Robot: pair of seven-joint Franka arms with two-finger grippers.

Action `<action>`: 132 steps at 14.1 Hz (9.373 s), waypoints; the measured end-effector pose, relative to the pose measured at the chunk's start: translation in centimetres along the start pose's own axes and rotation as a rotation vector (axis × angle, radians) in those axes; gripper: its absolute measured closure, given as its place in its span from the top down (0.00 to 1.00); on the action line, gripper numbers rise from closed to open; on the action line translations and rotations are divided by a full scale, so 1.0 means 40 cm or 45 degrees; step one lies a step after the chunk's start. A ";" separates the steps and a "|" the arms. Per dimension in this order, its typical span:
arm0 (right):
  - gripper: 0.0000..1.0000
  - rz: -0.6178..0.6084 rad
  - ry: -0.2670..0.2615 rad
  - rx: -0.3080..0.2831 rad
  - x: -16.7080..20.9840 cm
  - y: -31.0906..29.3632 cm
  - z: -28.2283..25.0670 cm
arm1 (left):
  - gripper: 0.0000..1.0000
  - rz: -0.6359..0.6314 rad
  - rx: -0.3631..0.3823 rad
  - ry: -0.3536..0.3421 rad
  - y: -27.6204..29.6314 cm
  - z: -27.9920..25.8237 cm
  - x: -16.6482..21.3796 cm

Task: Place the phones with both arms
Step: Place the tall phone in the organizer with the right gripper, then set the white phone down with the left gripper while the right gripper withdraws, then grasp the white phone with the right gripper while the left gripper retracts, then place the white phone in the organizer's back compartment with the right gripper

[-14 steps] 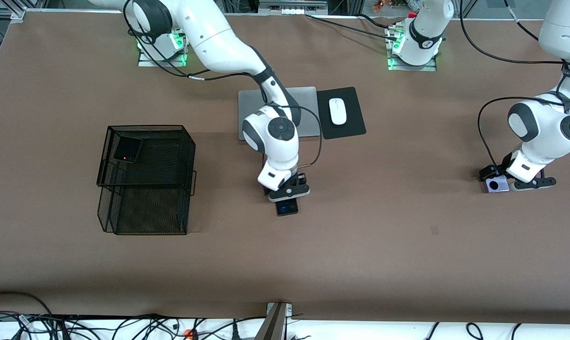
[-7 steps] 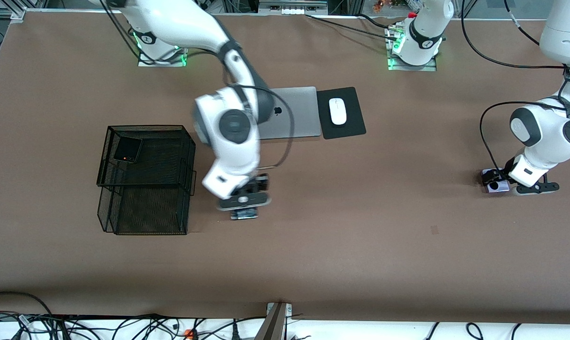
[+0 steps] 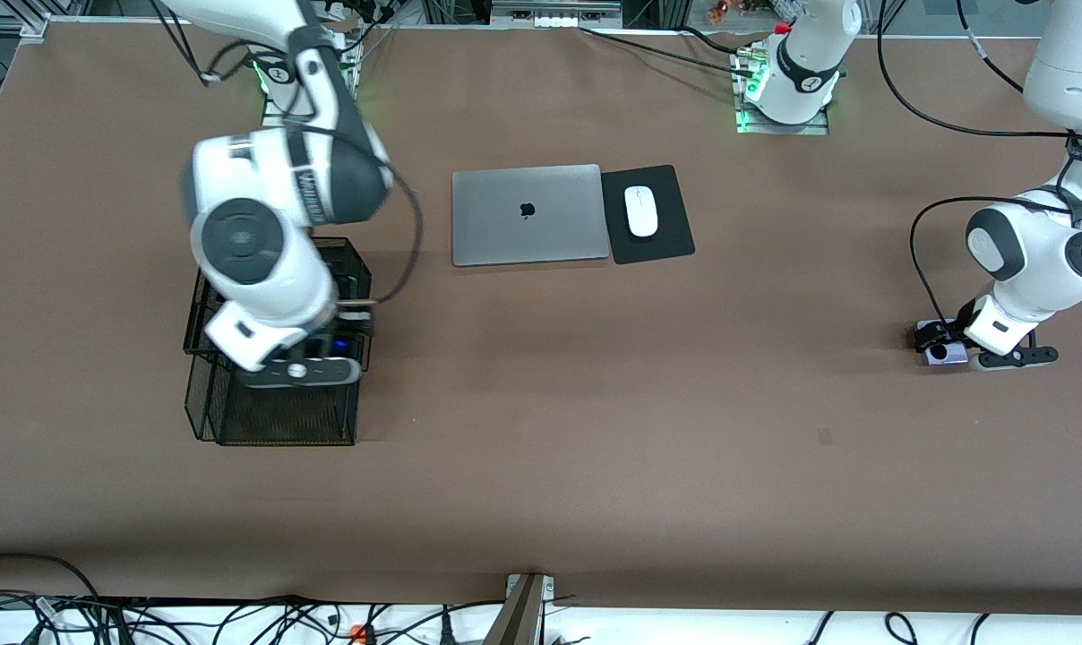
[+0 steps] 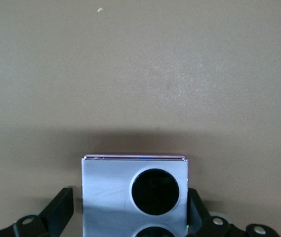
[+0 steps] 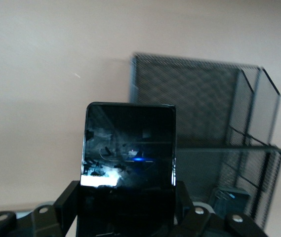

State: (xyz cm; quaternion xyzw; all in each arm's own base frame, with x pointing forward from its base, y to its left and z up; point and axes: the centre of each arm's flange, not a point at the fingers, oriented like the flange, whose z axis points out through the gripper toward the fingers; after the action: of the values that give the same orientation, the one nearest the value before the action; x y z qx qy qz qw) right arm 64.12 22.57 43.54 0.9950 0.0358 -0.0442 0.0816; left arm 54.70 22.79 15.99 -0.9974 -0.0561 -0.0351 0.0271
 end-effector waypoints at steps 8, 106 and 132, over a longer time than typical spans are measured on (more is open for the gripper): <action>0.80 0.077 -0.104 0.177 -0.233 0.203 0.225 | 0.86 -0.025 -0.009 0.011 0.000 -0.005 0.003; 1.00 -0.084 0.539 0.206 -0.076 -0.893 0.535 | 1.00 0.425 -0.047 -0.185 0.339 -1.151 0.119; 0.85 0.095 0.108 0.036 0.198 0.268 0.150 | 1.00 0.291 -0.120 -0.186 0.555 -1.173 0.065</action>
State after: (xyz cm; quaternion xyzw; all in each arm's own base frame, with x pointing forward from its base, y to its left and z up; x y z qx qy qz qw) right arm 72.33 11.52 38.59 0.9977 0.0015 0.0005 0.0675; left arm 56.68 -1.66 61.79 -0.9974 0.0576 0.0382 -0.0202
